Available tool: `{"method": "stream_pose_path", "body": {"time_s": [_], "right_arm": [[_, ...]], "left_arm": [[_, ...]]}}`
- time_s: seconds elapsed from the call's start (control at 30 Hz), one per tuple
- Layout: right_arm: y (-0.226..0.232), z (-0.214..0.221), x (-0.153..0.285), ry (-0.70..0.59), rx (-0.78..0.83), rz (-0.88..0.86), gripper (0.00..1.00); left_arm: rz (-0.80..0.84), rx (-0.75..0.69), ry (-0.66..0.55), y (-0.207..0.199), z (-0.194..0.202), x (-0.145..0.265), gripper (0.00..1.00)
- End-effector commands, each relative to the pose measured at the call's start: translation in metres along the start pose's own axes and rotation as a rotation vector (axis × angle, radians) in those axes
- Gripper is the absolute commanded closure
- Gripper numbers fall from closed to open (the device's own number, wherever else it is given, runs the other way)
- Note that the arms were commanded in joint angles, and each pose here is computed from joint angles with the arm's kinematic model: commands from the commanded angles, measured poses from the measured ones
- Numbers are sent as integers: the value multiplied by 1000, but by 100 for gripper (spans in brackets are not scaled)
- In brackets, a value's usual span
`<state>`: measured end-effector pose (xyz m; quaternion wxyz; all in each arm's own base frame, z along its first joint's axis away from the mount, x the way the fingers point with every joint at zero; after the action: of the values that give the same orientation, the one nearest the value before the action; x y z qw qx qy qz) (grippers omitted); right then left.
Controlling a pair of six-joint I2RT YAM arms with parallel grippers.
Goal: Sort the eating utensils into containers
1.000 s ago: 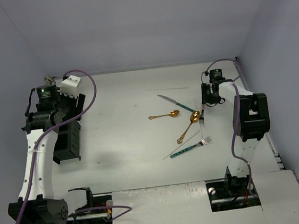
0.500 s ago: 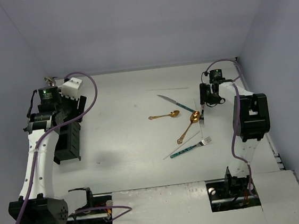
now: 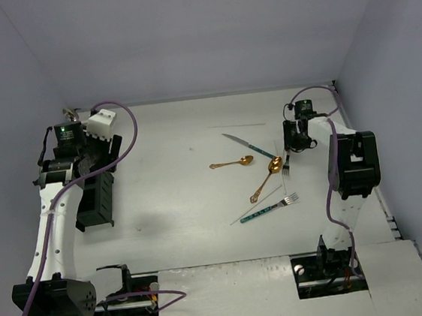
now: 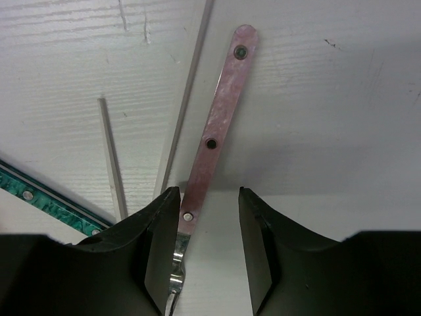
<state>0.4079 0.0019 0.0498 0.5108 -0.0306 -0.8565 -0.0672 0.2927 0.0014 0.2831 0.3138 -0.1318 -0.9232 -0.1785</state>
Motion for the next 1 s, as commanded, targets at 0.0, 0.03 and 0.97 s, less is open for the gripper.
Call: {"method": "stream_pose_path", "body": {"time_s": [0.0,0.03,0.97], "right_arm": [[-5,3,1,5,16,42,62],[-5,3,1,7,16,42,63],[139,-66,175,-230,121,-663,100]], "left_arm": [[-47,-20,-83,9,-19,8,41],[-47,-20,-82,9,-19,8,41],[272,-461,-460,-42,-102,18,42]]}}
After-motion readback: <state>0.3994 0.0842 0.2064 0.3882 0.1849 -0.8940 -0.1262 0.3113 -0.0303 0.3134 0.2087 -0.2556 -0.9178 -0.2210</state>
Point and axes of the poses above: each gripper's point midway between its finger pads, its own x axis back along the fingers, its own y axis along the line the jaws close on, z = x × y, the point moved 4 cm from there along x, back along the fingers, and after that the axes turned 4 degrees about -x, right-handed, at the moved point
